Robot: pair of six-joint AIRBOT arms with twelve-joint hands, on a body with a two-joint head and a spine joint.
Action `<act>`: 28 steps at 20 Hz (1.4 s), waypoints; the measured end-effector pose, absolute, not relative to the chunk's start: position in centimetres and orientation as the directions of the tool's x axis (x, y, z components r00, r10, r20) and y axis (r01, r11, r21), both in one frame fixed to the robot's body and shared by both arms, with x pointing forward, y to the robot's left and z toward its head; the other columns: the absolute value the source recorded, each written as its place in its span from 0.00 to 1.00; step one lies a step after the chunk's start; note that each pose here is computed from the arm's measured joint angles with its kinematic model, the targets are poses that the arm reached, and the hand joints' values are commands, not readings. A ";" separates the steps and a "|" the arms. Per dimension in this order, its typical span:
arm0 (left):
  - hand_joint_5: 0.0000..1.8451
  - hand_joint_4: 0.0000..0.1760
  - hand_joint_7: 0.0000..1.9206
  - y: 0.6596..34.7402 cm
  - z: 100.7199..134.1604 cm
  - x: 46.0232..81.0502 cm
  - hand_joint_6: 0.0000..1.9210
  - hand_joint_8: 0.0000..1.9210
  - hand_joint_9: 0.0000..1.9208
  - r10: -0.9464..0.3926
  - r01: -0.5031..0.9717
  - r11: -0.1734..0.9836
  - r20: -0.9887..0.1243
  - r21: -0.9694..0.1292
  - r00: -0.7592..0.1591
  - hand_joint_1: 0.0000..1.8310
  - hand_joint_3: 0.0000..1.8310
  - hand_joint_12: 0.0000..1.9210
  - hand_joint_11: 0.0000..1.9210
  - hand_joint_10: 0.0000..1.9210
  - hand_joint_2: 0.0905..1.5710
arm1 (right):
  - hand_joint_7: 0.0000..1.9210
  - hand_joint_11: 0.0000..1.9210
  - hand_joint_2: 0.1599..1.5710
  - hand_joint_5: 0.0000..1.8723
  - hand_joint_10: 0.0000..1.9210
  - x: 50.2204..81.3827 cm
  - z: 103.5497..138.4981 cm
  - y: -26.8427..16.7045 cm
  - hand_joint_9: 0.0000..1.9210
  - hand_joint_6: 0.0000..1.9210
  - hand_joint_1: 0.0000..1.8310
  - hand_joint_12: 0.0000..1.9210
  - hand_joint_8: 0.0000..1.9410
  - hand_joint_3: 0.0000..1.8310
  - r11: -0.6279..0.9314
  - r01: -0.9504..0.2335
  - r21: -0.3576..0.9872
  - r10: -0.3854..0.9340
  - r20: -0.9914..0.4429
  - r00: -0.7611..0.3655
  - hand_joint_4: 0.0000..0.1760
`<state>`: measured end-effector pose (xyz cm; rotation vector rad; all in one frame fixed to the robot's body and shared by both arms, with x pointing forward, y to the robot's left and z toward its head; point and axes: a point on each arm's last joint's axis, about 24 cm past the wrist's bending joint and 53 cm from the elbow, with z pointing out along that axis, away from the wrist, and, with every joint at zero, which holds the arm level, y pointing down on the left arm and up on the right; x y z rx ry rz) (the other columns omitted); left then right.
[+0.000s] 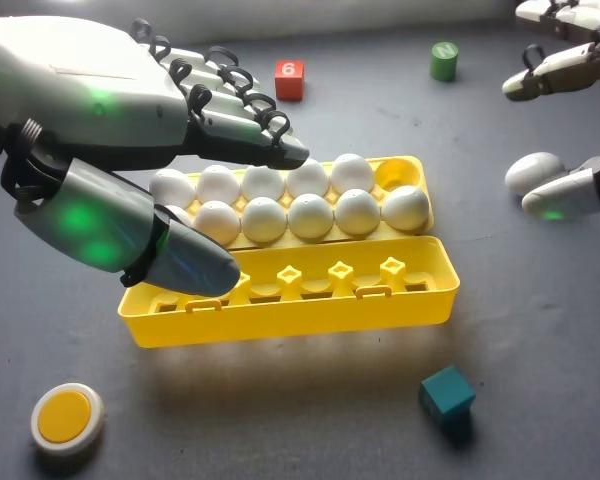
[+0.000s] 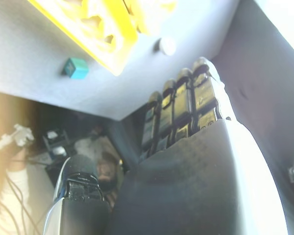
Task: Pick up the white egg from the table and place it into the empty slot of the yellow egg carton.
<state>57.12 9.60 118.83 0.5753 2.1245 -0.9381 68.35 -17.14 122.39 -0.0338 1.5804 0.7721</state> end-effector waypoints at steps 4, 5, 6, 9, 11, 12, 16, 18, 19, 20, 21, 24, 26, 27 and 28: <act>0.07 0.00 0.06 9.3 118.8 56.7 0.01 0.01 0.04 0.111 0.643 0.627 -0.767 -0.440 -0.632 0.00 0.00 0.03 0.02 0.01 0.73 | 0.00 0.00 0.40 0.37 0.00 70.1 122.2 -18.2 0.00 0.02 0.22 0.00 0.00 0.00 0.794 -0.438 0.421 0.397 -0.905 -0.152 0.76; 0.07 0.00 0.06 9.3 118.8 56.7 0.00 0.00 0.04 0.110 0.643 0.627 -0.768 -0.439 -0.631 0.00 0.00 0.03 0.01 0.00 0.73 | 0.00 0.00 0.40 0.37 0.00 70.5 122.2 -18.3 0.00 0.02 0.25 0.00 0.00 0.00 0.797 -0.436 0.418 0.396 -0.907 -0.144 0.62; 0.07 0.00 0.06 9.3 118.8 56.8 0.00 0.00 0.04 0.109 0.643 0.627 -0.768 -0.439 -0.631 0.00 0.00 0.03 0.01 0.00 0.73 | 0.00 0.00 0.41 0.38 0.00 71.1 122.1 -18.5 0.00 0.02 0.26 0.00 0.00 0.00 0.800 -0.432 0.416 0.398 -0.907 -0.136 0.64; 0.08 0.00 0.07 9.3 118.8 56.7 0.01 0.01 0.05 0.110 0.643 0.627 -0.768 -0.439 -0.631 0.00 0.00 0.04 0.02 0.01 0.74 | 0.00 0.00 0.42 0.39 0.00 72.3 121.5 -18.1 0.00 0.02 0.27 0.00 0.00 0.00 0.818 -0.459 0.345 0.340 -0.935 -0.097 0.83; 0.08 0.00 0.07 9.3 118.8 56.8 0.00 0.00 0.05 0.110 0.643 0.628 -0.768 -0.439 -0.631 0.00 0.00 0.04 0.02 0.01 0.73 | 0.00 0.00 0.42 0.39 0.00 72.4 120.6 -17.6 0.00 0.02 0.27 0.00 0.00 0.00 0.821 -0.483 0.303 0.300 -0.950 -0.086 0.80; 0.08 0.00 0.07 9.3 118.8 56.7 0.00 0.00 0.05 0.110 0.644 0.627 -0.768 -0.438 -0.631 0.00 0.00 0.04 0.02 0.00 0.73 | 0.00 0.00 0.42 0.39 0.00 72.5 120.1 -17.4 0.00 0.02 0.27 0.00 0.00 0.00 0.819 -0.495 0.289 0.283 -0.955 -0.088 0.80; 0.07 0.00 0.06 9.3 118.9 56.7 0.00 0.00 0.04 0.108 0.644 0.627 -0.770 -0.437 -0.628 0.00 0.00 0.04 0.02 0.00 0.73 | 0.00 0.00 0.43 0.40 0.00 73.9 119.2 -18.2 0.00 0.02 0.25 0.00 0.00 0.01 0.835 -0.480 0.269 0.265 -0.961 -0.076 0.73; 0.09 0.00 0.07 9.1 118.8 56.6 0.00 0.00 0.05 0.111 0.646 0.625 -0.769 -0.438 -0.629 0.00 0.00 0.05 0.02 0.00 0.74 | 0.00 0.00 0.44 0.40 0.00 74.4 119.0 -18.4 0.00 0.02 0.27 0.00 0.00 0.01 0.839 -0.474 0.267 0.266 -0.961 -0.069 0.77; 0.08 0.00 0.06 9.1 118.8 56.6 0.00 0.00 0.04 0.111 0.646 0.625 -0.769 -0.439 -0.630 0.00 0.00 0.05 0.01 0.00 0.75 | 0.00 0.00 0.43 0.40 0.00 74.5 118.8 -18.3 0.00 0.02 0.26 0.00 0.00 0.00 0.839 -0.474 0.268 0.266 -0.961 -0.072 0.76; 0.08 0.00 0.05 9.1 118.8 56.6 0.00 0.00 0.04 0.111 0.646 0.625 -0.769 -0.438 -0.629 0.00 0.00 0.05 0.01 0.00 0.75 | 0.00 0.00 0.43 0.41 0.00 74.6 118.4 -18.1 0.00 0.02 0.27 0.00 0.00 0.00 0.839 -0.476 0.265 0.261 -0.962 -0.077 0.70; 0.08 0.00 0.06 9.1 118.8 56.6 0.00 0.00 0.05 0.111 0.646 0.625 -0.770 -0.438 -0.629 0.00 0.00 0.05 0.02 0.00 0.75 | 0.00 0.00 0.43 0.42 0.00 74.6 117.8 -18.0 0.00 0.02 0.28 0.00 0.00 0.00 0.839 -0.475 0.264 0.257 -0.963 -0.083 0.58; 0.07 0.00 0.05 9.2 118.8 56.6 0.00 0.00 0.03 0.111 0.646 0.626 -0.769 -0.438 -0.629 0.00 0.00 0.05 0.00 0.00 0.74 | 0.00 0.00 0.44 0.43 0.00 75.3 116.7 -18.3 0.00 0.02 0.31 0.00 0.00 0.00 0.848 -0.461 0.260 0.242 -0.965 -0.098 0.61; 0.09 0.00 0.09 9.2 118.8 56.6 0.00 0.00 0.06 0.110 0.645 0.626 -0.769 -0.438 -0.629 0.00 0.00 0.12 0.00 0.00 0.74 | 0.00 0.00 0.44 0.42 0.00 75.7 116.7 -18.8 0.00 0.02 0.31 0.00 0.00 0.00 0.852 -0.452 0.263 0.247 -0.964 -0.095 0.52; 0.09 0.00 0.08 9.2 118.8 56.6 0.00 0.00 0.06 0.110 0.645 0.625 -0.769 -0.439 -0.630 0.00 0.00 0.11 0.00 0.00 0.74 | 0.00 0.00 0.45 0.44 0.00 75.8 116.7 -18.9 0.00 0.03 0.31 0.00 0.00 0.01 0.853 -0.450 0.266 0.250 -0.964 -0.096 0.58; 0.08 0.00 0.07 9.2 118.8 56.6 0.00 0.00 0.06 0.110 0.645 0.625 -0.769 -0.439 -0.630 0.00 0.00 0.11 0.00 0.00 0.74 | 0.00 0.00 0.45 0.44 0.00 75.8 116.6 -18.8 0.00 0.03 0.31 0.00 0.00 0.01 0.850 -0.452 0.272 0.254 -0.962 -0.100 0.59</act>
